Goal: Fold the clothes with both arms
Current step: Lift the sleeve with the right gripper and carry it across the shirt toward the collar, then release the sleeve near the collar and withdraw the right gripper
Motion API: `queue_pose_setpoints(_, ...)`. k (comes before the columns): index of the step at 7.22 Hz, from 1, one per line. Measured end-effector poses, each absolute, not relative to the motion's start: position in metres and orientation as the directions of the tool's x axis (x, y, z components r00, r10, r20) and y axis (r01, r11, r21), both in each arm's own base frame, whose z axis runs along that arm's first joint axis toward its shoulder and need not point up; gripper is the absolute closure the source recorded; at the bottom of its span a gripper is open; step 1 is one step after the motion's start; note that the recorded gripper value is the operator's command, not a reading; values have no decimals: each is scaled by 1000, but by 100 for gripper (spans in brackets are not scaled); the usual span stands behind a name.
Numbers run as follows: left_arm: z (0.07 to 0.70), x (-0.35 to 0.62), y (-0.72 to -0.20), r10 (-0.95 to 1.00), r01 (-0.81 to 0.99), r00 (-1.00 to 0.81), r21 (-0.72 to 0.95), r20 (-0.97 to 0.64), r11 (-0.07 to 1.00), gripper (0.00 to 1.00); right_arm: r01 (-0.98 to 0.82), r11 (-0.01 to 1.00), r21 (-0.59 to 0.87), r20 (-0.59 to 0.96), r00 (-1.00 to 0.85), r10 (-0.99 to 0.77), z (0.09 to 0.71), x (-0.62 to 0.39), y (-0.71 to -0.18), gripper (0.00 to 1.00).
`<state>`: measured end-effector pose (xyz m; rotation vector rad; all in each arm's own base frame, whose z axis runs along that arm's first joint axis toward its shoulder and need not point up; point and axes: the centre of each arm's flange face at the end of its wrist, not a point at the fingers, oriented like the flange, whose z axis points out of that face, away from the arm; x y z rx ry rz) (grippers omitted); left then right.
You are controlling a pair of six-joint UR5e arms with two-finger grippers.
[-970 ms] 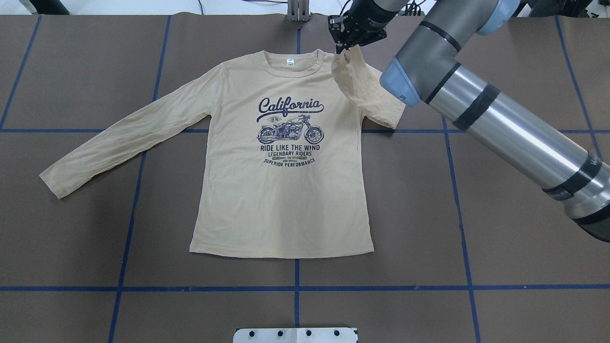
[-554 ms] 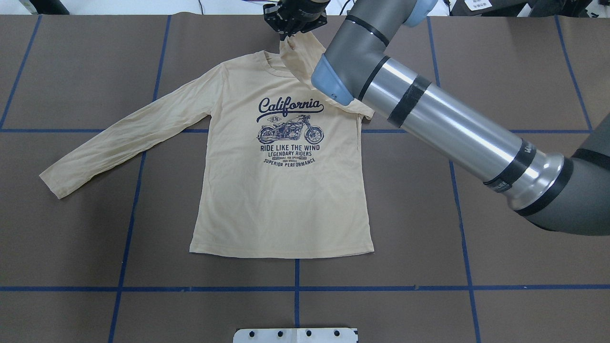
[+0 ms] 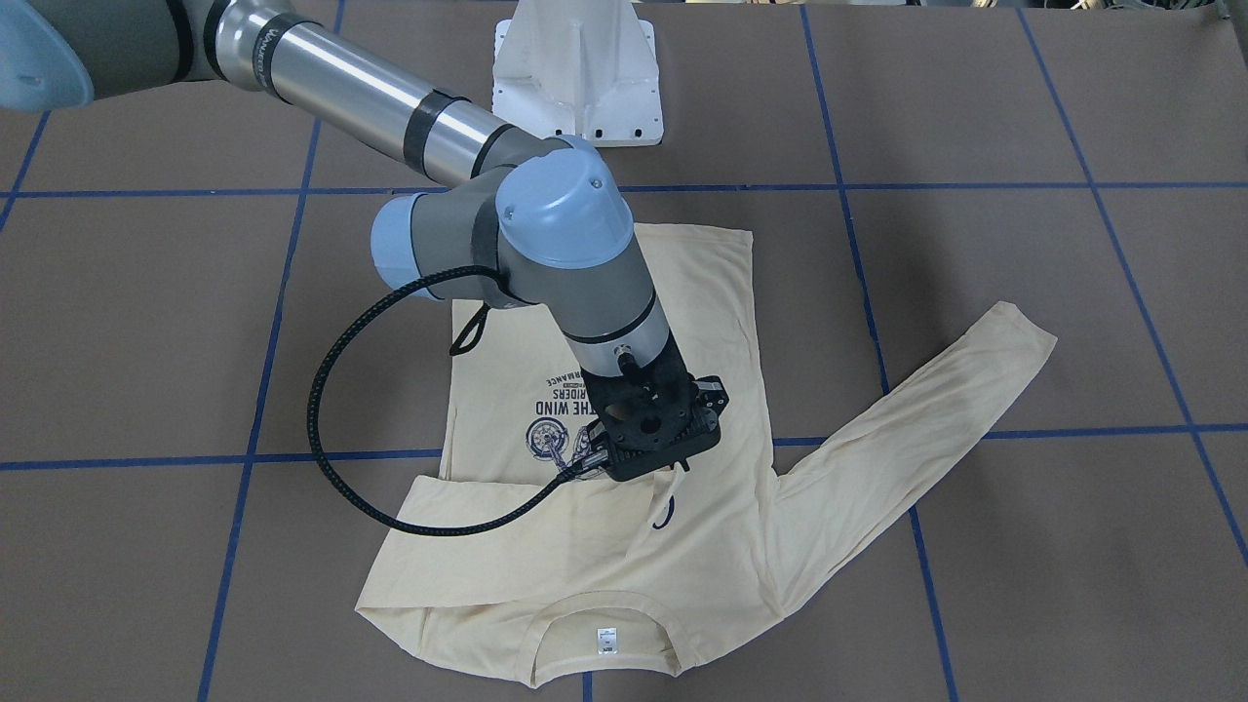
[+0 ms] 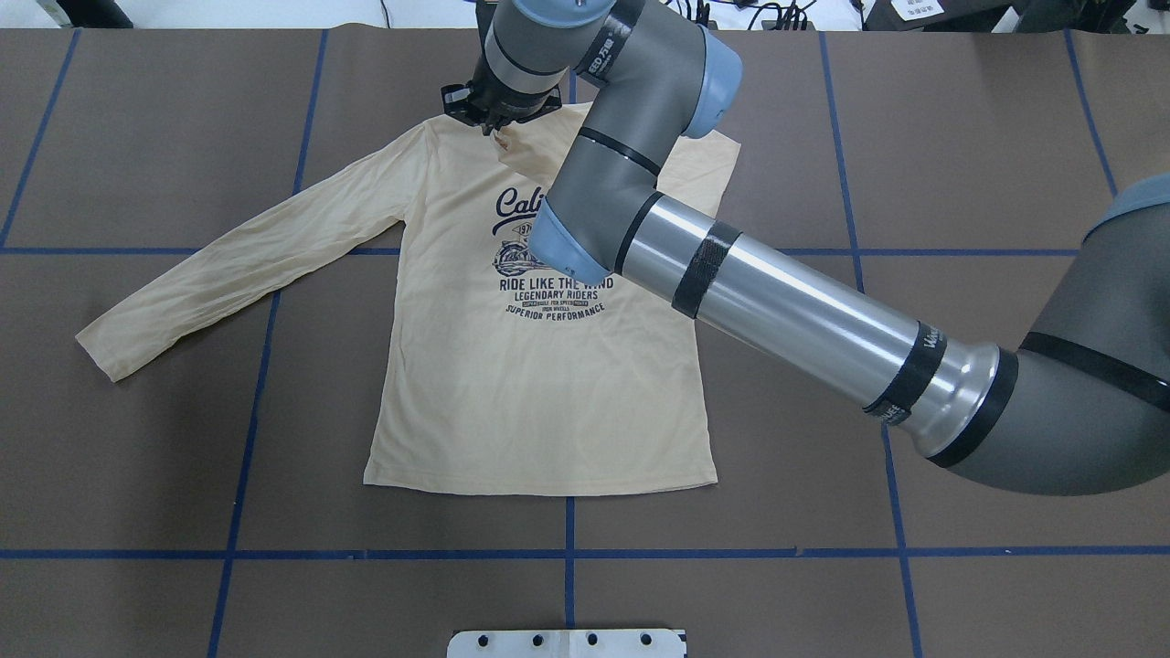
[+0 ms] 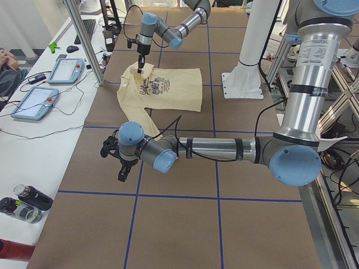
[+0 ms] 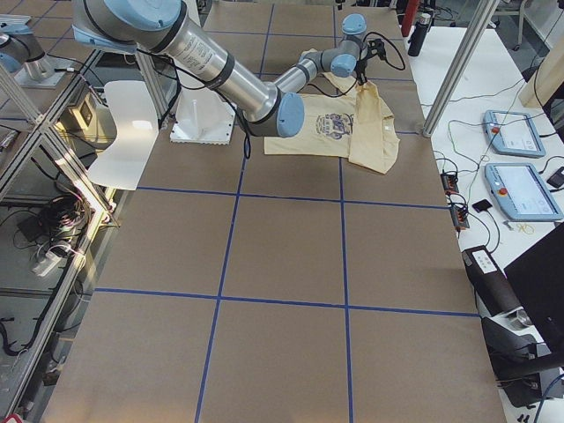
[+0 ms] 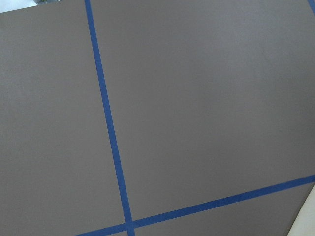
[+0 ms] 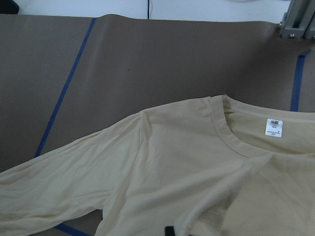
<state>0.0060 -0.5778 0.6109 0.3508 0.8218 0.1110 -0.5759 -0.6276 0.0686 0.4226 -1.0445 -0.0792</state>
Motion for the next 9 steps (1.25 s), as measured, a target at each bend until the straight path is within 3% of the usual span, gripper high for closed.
queue_pose_setpoints(1, 618, 6, -578, 233, 38, 678, 349, -697, 936, 0, -136, 913, 384, 819, 508, -268, 68, -586, -624, 100)
queue_pose_setpoints(2, 623, 7, -578, 234, 39, 678, 353, -697, 935, 0, -139, 911, 389, 818, 506, -273, 70, -591, -623, 89)
queue_pose_setpoints(3, 623, 7, -580, 225, 49, 677, 348, -701, 936, 0, -146, 914, 380, 823, 505, -261, 72, -595, -623, 29)
queue_pose_setpoints(4, 620, 7, -582, 209, 66, 674, 339, -709, 938, 0, -163, 921, 354, 835, 499, -233, 69, -597, -622, 1)
queue_pose_setpoints(9, 597, 8, -591, 192, 104, 665, 344, -722, 933, 0, -304, 930, 207, 891, 450, -52, 43, -613, -607, 1)
